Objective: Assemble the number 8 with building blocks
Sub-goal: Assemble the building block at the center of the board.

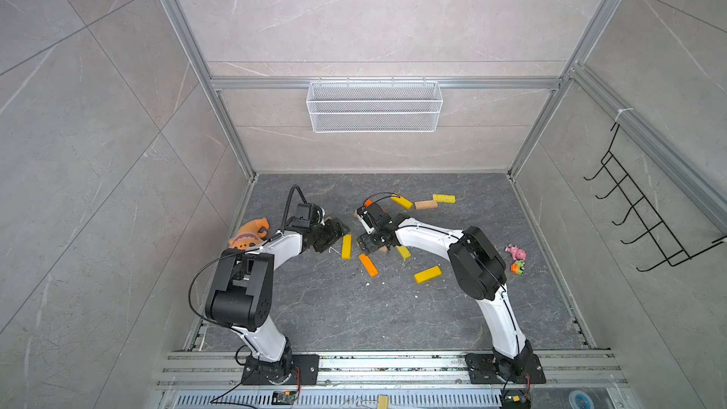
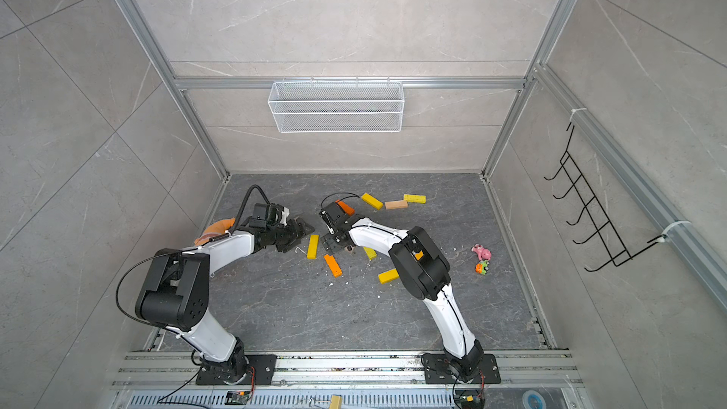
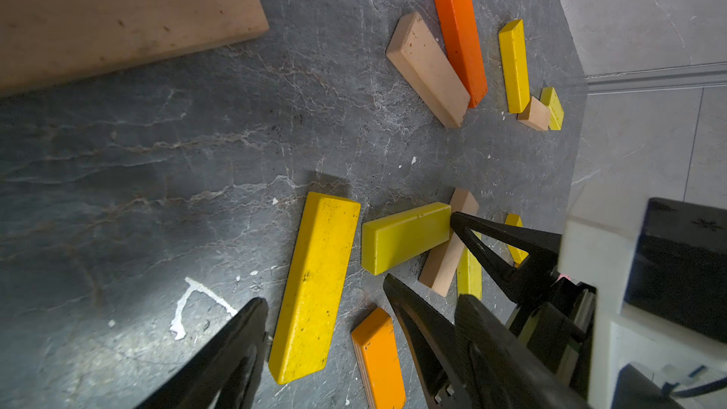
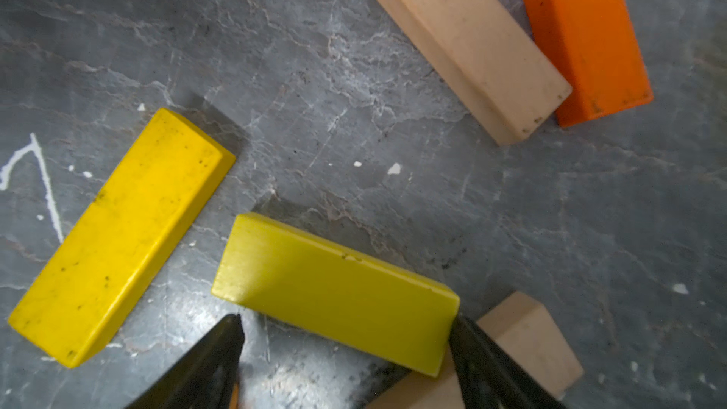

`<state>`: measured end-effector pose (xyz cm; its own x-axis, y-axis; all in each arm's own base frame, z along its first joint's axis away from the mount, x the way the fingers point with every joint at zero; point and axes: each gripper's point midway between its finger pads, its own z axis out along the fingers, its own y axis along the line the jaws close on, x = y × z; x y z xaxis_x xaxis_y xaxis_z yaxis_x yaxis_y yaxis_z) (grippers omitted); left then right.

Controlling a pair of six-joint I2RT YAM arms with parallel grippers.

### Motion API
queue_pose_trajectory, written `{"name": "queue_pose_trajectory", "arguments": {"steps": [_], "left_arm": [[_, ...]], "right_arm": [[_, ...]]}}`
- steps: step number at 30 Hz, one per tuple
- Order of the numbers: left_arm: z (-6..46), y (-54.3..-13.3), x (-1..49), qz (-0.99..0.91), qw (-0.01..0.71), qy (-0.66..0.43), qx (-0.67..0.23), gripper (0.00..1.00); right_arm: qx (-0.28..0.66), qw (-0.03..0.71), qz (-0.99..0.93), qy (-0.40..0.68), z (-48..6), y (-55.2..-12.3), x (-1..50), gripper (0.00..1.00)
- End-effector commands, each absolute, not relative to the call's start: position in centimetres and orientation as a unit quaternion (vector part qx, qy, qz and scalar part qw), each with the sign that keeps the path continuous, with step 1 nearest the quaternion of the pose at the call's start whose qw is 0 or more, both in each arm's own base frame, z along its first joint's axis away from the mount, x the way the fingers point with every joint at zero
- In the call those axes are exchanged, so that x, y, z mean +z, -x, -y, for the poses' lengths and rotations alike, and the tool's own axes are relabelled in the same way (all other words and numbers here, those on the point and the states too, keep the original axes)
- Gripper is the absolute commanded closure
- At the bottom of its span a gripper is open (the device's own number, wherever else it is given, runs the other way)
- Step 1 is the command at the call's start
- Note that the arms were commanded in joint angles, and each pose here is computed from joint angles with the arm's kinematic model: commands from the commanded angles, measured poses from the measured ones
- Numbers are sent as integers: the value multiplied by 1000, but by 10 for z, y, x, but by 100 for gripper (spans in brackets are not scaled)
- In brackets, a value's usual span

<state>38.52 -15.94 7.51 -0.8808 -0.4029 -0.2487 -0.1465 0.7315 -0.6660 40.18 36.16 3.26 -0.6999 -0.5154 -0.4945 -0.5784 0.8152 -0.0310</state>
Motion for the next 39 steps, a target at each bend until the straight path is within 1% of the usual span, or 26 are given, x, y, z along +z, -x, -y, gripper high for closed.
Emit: {"name": "queue_pose_trajectory", "arguments": {"steps": [1,22,27,33,39], "left_arm": [[165,-391,83,-903,195,149,-352,22],[173,-406,81,-897,192,150,-368,22],[173,-404,79,-897,189,152,-369,22],[173,-404,80,-897,190,150,-369,22],[173,-404,80,-897,189,150,-369,22]], "right_arm": [[77,226,-926,292,-364,-397,24,15],[89,229,-947,208,-359,-399,22,18],[90,226,-948,205,-358,-398,18,17],[99,223,-943,225,-360,-392,14,16],[71,225,-945,228,-351,-395,13,16]]}}
